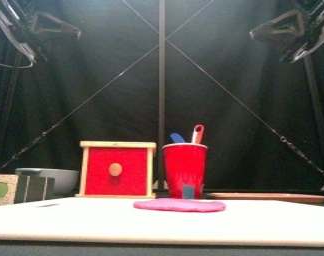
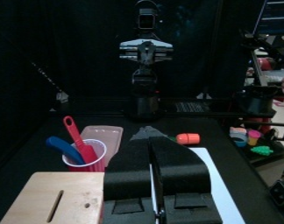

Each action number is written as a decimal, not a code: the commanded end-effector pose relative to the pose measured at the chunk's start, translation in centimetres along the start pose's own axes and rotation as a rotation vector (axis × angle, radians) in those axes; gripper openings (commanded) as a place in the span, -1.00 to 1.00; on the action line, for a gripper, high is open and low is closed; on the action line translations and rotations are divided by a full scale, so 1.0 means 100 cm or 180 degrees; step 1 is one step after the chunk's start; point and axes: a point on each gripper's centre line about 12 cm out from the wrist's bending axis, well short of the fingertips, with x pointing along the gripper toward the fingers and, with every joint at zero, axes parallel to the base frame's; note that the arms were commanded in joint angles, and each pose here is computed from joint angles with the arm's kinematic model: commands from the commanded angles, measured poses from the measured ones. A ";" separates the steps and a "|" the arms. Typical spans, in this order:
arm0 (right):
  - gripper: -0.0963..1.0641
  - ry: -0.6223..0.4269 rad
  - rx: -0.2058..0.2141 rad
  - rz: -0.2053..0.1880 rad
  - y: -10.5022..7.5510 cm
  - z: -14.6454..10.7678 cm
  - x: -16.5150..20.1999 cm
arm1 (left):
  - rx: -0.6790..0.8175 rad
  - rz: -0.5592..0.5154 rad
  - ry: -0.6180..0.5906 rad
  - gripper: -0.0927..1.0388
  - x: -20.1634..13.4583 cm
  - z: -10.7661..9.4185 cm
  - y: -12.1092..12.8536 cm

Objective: Get the cutter from the drawer then cut the dough then place the extra dough in the bowl
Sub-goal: Open the drawer

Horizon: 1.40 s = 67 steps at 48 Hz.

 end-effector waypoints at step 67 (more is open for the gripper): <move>-0.78 0.2131 -0.0279 -0.0664 -0.121 -0.098 0.282 | -0.3072 0.1762 0.0733 -0.82 0.051 -0.102 -0.005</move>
